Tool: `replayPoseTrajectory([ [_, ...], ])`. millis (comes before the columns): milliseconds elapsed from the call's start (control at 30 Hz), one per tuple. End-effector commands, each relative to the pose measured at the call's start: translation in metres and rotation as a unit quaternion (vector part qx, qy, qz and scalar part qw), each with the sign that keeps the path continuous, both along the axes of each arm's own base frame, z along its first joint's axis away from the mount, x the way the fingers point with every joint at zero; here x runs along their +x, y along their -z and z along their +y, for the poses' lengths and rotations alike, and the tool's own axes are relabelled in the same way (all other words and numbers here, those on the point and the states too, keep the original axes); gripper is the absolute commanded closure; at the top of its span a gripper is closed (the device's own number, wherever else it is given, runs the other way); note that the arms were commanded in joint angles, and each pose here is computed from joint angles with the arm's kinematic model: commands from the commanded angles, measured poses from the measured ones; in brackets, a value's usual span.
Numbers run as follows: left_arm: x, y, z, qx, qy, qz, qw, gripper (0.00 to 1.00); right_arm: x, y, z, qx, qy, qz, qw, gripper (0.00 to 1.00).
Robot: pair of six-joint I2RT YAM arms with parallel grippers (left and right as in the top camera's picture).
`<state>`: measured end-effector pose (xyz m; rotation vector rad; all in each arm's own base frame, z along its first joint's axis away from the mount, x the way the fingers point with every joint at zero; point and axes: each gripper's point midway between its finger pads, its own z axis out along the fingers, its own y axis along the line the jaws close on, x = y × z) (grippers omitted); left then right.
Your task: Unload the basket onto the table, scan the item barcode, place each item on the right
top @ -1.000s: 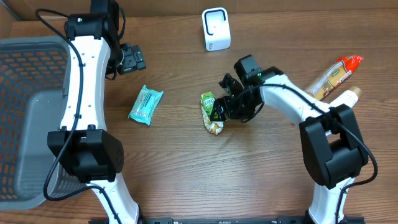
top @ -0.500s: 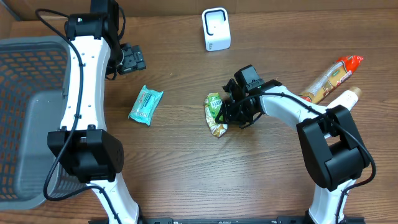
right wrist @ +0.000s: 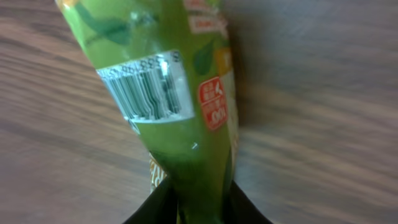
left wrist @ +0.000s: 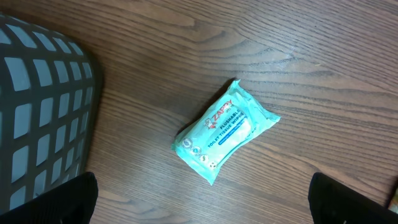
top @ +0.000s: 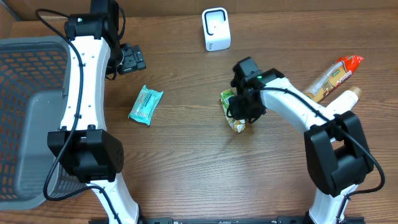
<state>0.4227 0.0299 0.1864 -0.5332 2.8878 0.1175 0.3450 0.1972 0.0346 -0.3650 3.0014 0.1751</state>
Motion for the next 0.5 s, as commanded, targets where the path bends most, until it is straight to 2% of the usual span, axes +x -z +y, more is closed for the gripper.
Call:
replayPoseTrajectory([
  [0,0.000,0.005,0.001,0.006,0.008,0.008,1.000,0.00,0.013,-0.028,-0.002,-0.122,-0.039,-0.106,0.986,0.67],
  [33,0.000,0.005,0.001,0.006,0.008,0.008,1.000,0.00,0.010,-0.026,0.004,-0.129,-0.050,-0.109,0.984,0.64],
  [67,0.000,0.005,0.001,0.006,0.008,0.008,1.000,0.00,0.002,-0.024,0.016,-0.135,-0.073,-0.112,0.982,0.53],
  [133,0.000,0.005,0.001,0.006,0.008,0.008,1.000,0.00,-0.011,-0.020,0.037,-0.135,-0.107,-0.113,0.978,0.44],
  [333,0.000,0.005,0.001,0.006,0.008,0.008,1.000,0.00,-0.051,-0.019,0.085,-0.126,-0.178,-0.121,0.968,0.30],
  [400,0.000,0.005,0.001,0.006,0.008,0.008,1.000,0.01,-0.054,-0.020,0.090,-0.123,-0.180,-0.122,0.968,0.23],
  [467,0.000,0.005,0.001,0.006,0.008,0.008,1.000,0.00,-0.051,-0.024,0.089,-0.119,-0.160,-0.123,0.972,0.22],
])
